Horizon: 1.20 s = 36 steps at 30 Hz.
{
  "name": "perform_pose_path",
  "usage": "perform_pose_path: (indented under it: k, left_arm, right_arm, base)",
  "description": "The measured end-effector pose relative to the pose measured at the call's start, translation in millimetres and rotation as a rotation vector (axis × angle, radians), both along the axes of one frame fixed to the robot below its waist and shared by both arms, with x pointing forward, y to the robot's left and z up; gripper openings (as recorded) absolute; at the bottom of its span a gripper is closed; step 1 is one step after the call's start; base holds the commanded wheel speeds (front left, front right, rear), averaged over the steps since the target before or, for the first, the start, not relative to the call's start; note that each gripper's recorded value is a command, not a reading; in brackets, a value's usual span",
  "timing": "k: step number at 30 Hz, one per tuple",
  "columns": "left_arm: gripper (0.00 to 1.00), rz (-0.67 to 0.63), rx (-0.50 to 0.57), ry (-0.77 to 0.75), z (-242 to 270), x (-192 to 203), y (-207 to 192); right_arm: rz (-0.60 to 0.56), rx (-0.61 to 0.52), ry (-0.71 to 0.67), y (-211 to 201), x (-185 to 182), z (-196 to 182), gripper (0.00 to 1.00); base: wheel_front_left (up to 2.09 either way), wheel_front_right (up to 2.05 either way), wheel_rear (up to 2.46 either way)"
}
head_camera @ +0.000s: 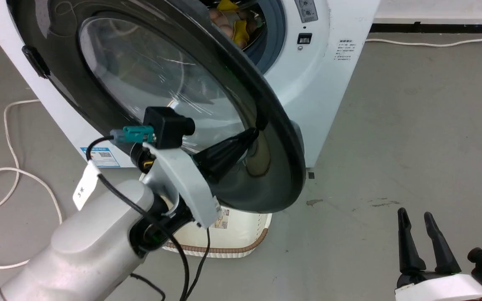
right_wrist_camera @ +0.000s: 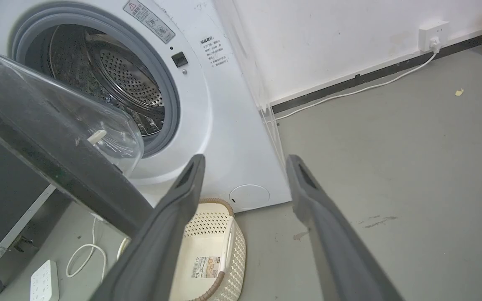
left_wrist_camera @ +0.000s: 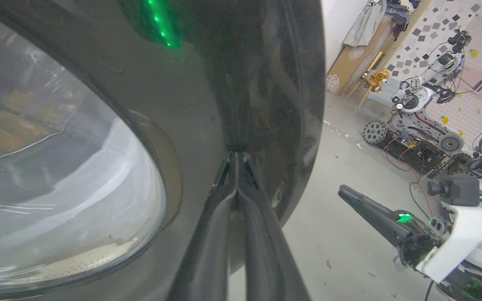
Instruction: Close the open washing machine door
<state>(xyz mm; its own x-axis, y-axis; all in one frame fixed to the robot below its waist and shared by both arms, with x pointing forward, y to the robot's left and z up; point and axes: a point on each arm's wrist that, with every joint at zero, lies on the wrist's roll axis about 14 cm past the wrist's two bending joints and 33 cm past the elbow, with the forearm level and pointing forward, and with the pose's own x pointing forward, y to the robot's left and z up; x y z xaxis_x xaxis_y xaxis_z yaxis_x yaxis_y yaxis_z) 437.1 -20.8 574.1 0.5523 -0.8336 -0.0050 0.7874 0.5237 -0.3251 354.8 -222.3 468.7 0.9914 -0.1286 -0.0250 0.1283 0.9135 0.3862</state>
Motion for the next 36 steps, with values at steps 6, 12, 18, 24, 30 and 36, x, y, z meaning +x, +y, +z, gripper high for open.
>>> perform_pose_path:
  k: [6,12,18,24,30,36]
  left_arm:
    - [0.0,0.03,-0.068,-0.036,27,3,5]
    - [0.0,0.114,-0.163,-0.1,74,3,39]
    - [0.0,0.403,-0.206,-0.303,131,14,118]
    - [0.0,0.748,-0.152,-0.517,167,6,199]
    - [0.0,0.905,-0.08,-0.623,148,-23,229]
    - [0.0,0.978,-0.066,-0.56,106,-41,241]
  right_arm:
    - [0.015,0.002,-0.025,5,0,8,1.0]
    - [0.045,0.003,-0.071,14,1,22,1.0]
    - [0.087,-0.005,-0.124,27,0,39,1.0]
    - [0.105,-0.012,-0.161,33,-1,51,1.0]
    - [0.096,-0.022,-0.175,30,-5,55,1.0]
    - [0.077,-0.03,-0.166,23,-12,52,1.0]
  base:
    - [0.0,0.0,0.0]
    - [0.0,0.0,0.0]
    - [0.0,0.0,0.0]
    - [0.0,0.0,0.0]
    - [0.0,0.0,0.0]
    - [0.0,0.0,0.0]
